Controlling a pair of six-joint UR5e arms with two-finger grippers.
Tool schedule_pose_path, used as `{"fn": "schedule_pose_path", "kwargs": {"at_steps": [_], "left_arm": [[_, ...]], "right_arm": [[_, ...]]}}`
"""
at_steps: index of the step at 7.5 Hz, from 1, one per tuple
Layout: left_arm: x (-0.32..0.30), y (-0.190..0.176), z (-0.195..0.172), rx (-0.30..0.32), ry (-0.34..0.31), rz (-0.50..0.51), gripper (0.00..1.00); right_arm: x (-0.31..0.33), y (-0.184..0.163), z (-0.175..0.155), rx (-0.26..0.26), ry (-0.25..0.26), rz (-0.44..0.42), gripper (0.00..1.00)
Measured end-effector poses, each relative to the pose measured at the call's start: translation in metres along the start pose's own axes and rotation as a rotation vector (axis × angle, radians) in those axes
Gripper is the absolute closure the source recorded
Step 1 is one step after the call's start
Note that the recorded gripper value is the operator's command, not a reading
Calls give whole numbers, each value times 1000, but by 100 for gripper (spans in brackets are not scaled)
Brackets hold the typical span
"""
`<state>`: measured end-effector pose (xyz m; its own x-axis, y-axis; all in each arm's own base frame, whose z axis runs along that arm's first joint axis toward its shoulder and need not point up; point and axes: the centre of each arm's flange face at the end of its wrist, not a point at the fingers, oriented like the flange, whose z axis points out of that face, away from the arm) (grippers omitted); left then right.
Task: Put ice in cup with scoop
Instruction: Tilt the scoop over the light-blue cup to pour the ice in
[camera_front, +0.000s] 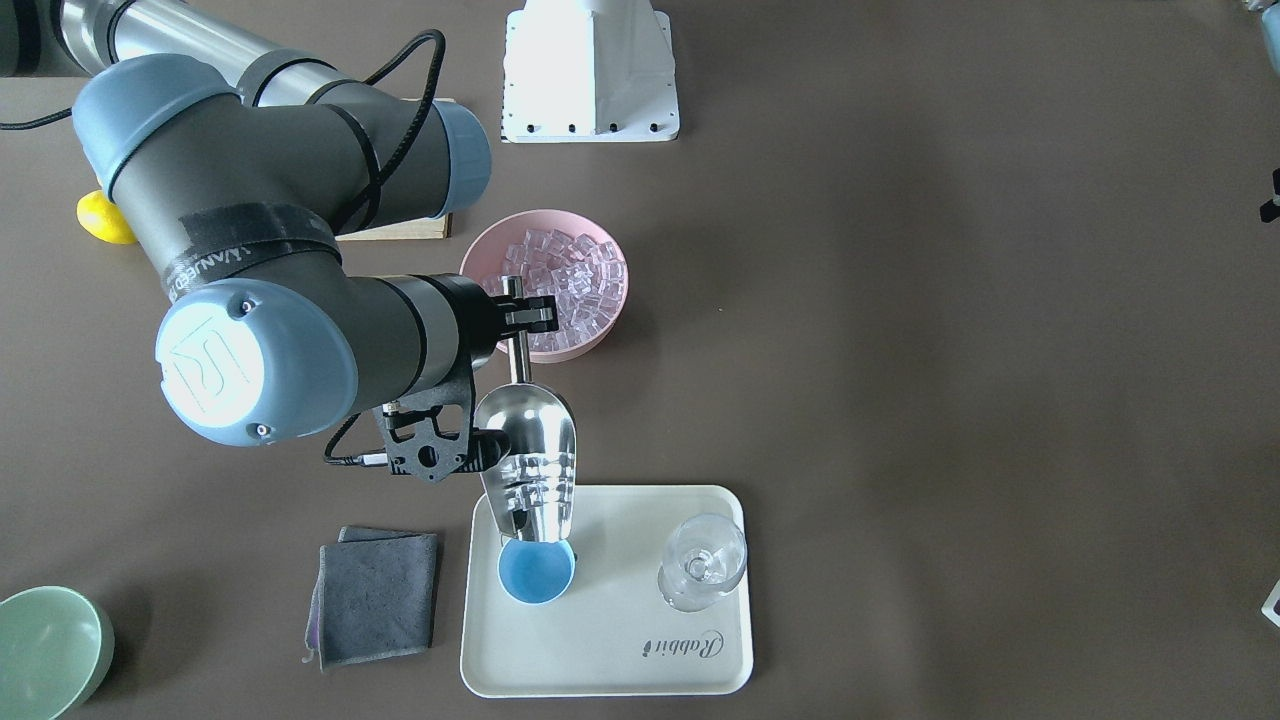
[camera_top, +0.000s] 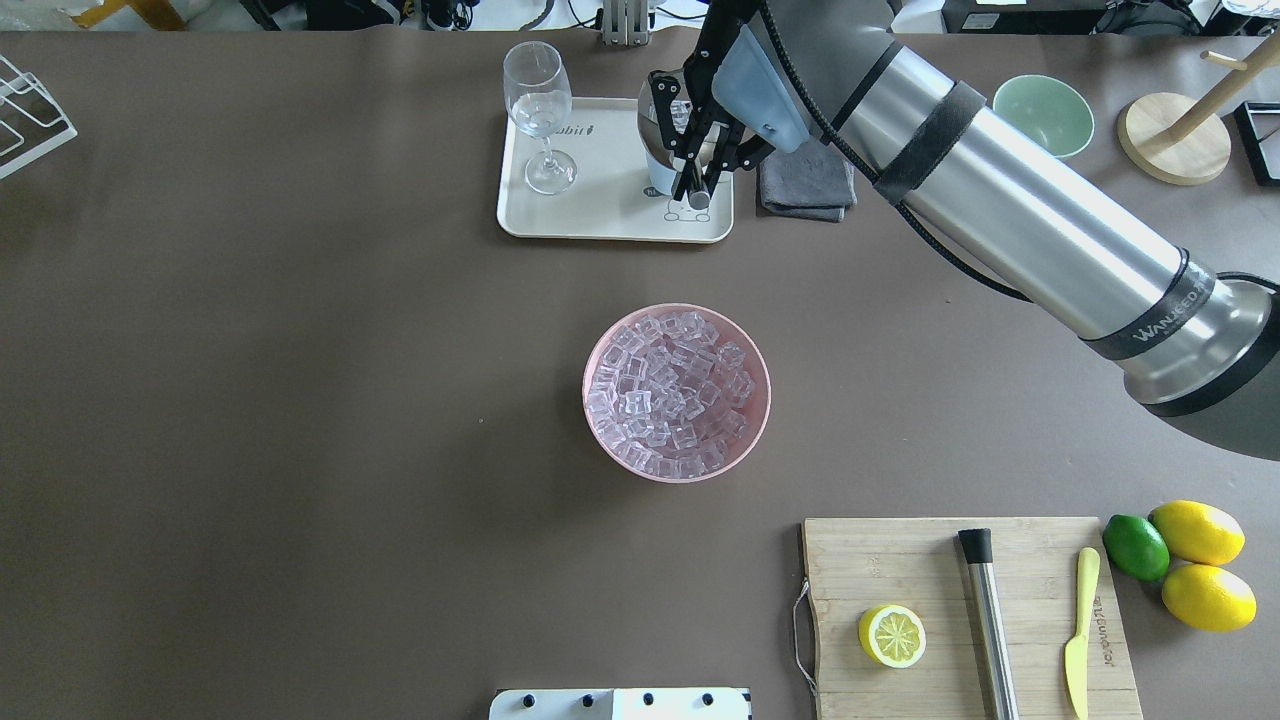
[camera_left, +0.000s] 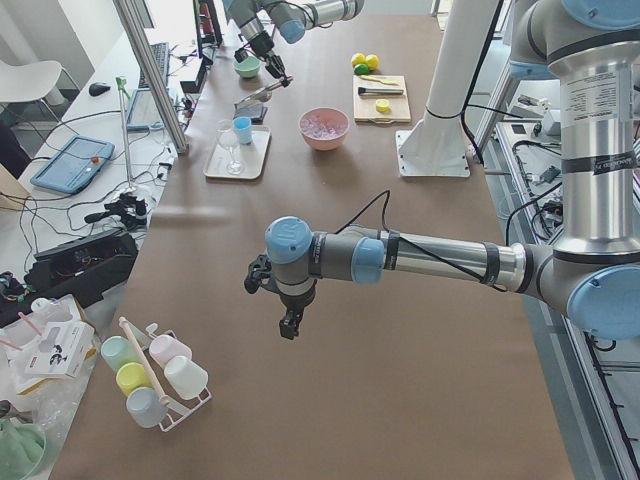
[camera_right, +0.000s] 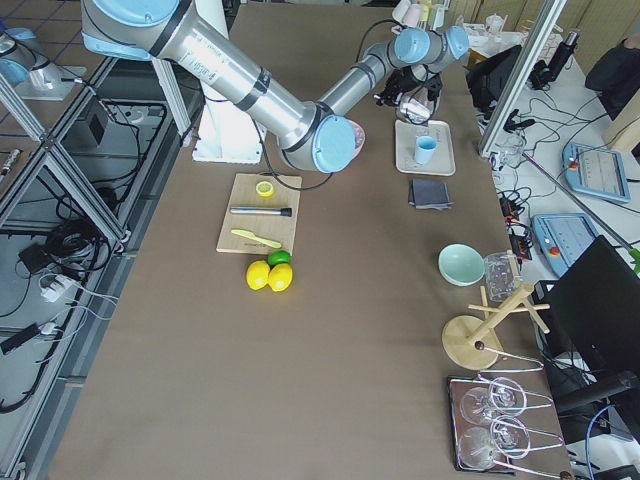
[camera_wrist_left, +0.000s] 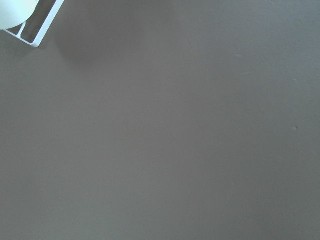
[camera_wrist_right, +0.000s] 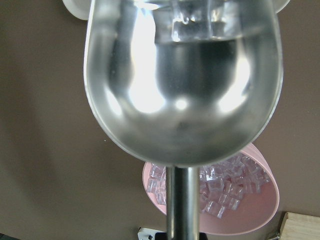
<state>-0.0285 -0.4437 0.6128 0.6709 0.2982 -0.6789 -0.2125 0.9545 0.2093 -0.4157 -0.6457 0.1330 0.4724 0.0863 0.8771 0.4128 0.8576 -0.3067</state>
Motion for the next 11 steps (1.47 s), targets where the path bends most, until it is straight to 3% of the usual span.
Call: {"fn": "schedule_pose_path", "kwargs": {"at_steps": [3, 11], "left_arm": [[-26, 13, 5, -6, -1, -60, 1], [-45, 15, 12, -16, 4, -103, 1]], "right_arm": [[6, 2, 1, 0, -7, -3, 100], [11, 4, 2, -4, -16, -3, 100]]}}
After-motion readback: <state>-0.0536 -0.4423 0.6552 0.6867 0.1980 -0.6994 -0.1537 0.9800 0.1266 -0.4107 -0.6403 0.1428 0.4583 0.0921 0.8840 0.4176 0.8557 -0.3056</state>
